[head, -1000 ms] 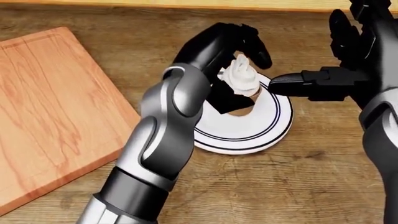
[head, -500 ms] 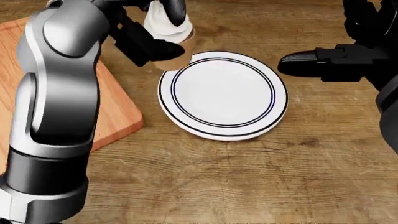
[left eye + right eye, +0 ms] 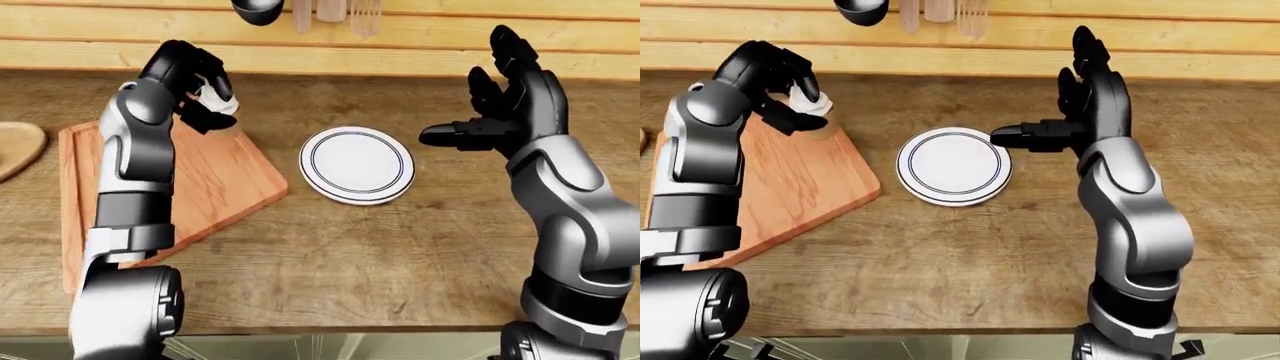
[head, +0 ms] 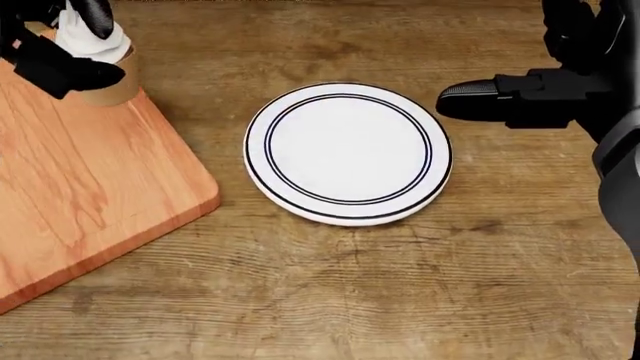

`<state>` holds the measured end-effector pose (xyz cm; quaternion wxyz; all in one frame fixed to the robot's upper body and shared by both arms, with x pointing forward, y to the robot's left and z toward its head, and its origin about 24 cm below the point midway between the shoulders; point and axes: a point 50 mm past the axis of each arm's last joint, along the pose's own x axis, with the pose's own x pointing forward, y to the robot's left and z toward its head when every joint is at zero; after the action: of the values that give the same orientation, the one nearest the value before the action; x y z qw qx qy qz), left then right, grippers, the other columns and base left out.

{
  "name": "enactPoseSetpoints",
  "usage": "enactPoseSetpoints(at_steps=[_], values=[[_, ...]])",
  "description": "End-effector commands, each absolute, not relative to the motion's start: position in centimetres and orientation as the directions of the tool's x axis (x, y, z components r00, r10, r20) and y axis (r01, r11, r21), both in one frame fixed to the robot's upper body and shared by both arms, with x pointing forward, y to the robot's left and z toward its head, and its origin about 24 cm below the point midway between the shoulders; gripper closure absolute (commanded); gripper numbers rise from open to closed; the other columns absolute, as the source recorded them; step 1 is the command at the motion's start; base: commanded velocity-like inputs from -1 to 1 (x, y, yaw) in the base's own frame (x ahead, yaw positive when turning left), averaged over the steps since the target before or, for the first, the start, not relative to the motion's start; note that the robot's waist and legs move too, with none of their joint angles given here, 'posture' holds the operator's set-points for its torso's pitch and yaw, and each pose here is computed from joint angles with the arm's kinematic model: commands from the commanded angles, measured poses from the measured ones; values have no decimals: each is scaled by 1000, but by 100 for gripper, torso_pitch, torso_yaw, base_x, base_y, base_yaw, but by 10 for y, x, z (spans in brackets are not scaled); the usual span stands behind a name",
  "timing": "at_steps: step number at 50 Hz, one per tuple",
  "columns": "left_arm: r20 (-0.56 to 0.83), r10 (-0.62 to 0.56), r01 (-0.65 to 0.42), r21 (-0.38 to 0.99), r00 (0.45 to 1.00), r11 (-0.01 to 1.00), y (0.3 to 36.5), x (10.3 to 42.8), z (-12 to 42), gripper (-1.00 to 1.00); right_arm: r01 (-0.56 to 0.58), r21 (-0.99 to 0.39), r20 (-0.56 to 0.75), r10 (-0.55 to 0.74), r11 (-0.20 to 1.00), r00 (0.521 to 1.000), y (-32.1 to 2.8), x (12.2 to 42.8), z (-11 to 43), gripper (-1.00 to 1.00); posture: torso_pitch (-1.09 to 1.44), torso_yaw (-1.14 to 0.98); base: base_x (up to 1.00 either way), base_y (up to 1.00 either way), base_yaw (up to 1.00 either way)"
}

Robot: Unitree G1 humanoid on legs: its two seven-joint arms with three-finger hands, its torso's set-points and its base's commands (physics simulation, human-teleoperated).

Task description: Move the dessert items from the plate to the tray.

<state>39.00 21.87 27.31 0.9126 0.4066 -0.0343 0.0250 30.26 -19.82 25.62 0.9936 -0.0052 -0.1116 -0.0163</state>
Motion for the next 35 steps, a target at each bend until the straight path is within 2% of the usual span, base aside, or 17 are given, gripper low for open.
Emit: enactPoseSetpoints(at_steps=[1,7,9,16,20,32,35], values=[[190,25,-161,747,981,645,224,384,297,76,35,-14,311,-29,999,950,-197,297,274,-100,0,0,0,0,0],[181,50,-171,748,982,641,236,380,292,73,33,-15,310,-27,999,950,-196,298,274,-100,0,0,0,0,0],[176,55,-170,750,983,639,240,380,287,59,33,-15,310,-27,999,950,-196,298,275,-100,0,0,0,0,0],[165,69,-171,749,984,640,248,380,278,44,31,-19,309,-23,999,951,-194,299,275,-100,0,0,0,0,0],[159,72,-168,748,985,642,251,379,274,18,31,-21,306,-23,999,952,-194,299,274,-100,0,0,0,0,0],[151,75,-163,749,986,642,256,373,271,-20,32,-20,306,-24,999,952,-194,300,274,-100,0,0,0,0,0],[151,73,-162,749,986,643,256,374,271,-43,32,-20,306,-25,999,952,-194,300,275,-100,0,0,0,0,0]])
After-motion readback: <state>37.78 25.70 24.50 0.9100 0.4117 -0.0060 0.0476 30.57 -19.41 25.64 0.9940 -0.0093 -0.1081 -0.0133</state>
